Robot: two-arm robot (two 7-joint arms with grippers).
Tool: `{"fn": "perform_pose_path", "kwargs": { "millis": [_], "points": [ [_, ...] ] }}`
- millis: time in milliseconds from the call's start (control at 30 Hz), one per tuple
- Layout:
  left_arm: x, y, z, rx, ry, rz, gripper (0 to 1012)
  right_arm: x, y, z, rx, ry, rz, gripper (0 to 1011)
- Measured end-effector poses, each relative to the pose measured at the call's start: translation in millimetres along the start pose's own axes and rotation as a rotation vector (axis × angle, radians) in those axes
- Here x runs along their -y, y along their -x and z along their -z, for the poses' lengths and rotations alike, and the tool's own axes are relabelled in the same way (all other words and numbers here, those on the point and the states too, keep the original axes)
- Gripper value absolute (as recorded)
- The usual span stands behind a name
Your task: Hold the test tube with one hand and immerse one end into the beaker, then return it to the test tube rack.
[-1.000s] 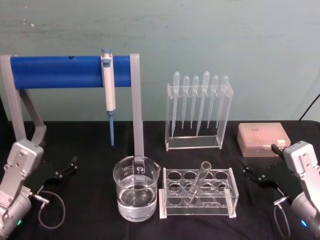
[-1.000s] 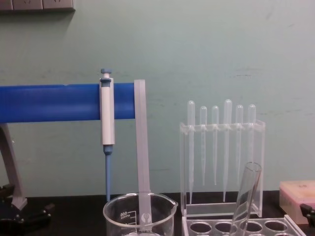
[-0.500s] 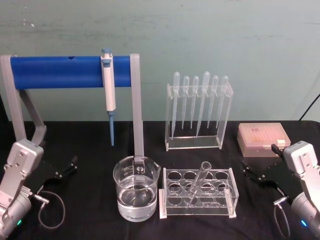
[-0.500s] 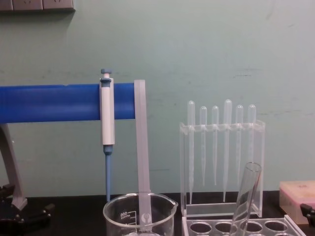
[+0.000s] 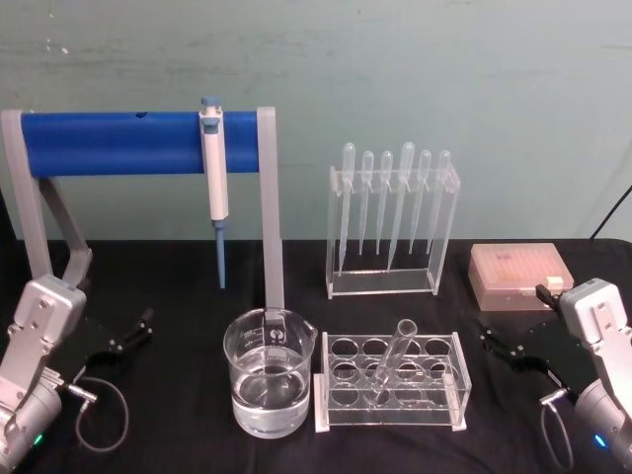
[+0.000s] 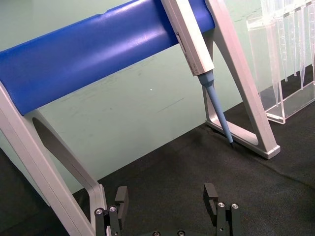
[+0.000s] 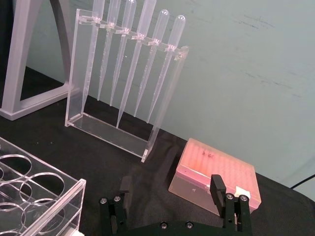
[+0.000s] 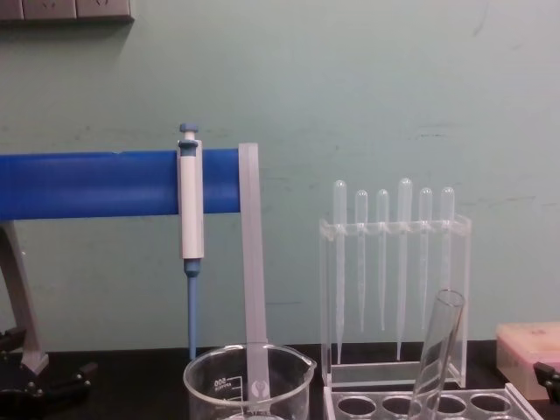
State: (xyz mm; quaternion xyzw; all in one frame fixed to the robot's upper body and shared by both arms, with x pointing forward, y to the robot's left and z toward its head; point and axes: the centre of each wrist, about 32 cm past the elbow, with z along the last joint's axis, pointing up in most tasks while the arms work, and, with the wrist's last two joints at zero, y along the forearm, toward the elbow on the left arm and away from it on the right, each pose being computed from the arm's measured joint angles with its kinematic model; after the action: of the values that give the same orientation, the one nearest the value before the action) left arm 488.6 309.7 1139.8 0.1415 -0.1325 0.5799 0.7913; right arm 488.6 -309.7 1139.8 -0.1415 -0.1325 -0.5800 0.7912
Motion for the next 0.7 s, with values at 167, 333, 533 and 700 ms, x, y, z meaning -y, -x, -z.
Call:
{"fn": "perform_pose_path", "kwargs": {
  "millis": [167, 333, 533, 700],
  "points": [
    [0.0, 0.0, 0.0, 0.0, 0.0, 0.0, 1000, -0.9, -2.4, -1.6, 0.002, -0.017, 0.005, 1002],
    [0.0, 0.0, 0.0, 0.0, 0.0, 0.0, 1000, 2.0, -10.9, -7.6, 0.006, -0.104, 0.004, 1002],
    [0.0, 0.0, 0.0, 0.0, 0.0, 0.0, 1000, 10.6, -17.0, -14.0, -0.002, -0.166, -0.024, 1002],
    [0.0, 0.0, 0.0, 0.0, 0.0, 0.0, 1000, 25.9, -27.8, -22.7, -0.015, -0.218, -0.114, 1002]
  ]
}}
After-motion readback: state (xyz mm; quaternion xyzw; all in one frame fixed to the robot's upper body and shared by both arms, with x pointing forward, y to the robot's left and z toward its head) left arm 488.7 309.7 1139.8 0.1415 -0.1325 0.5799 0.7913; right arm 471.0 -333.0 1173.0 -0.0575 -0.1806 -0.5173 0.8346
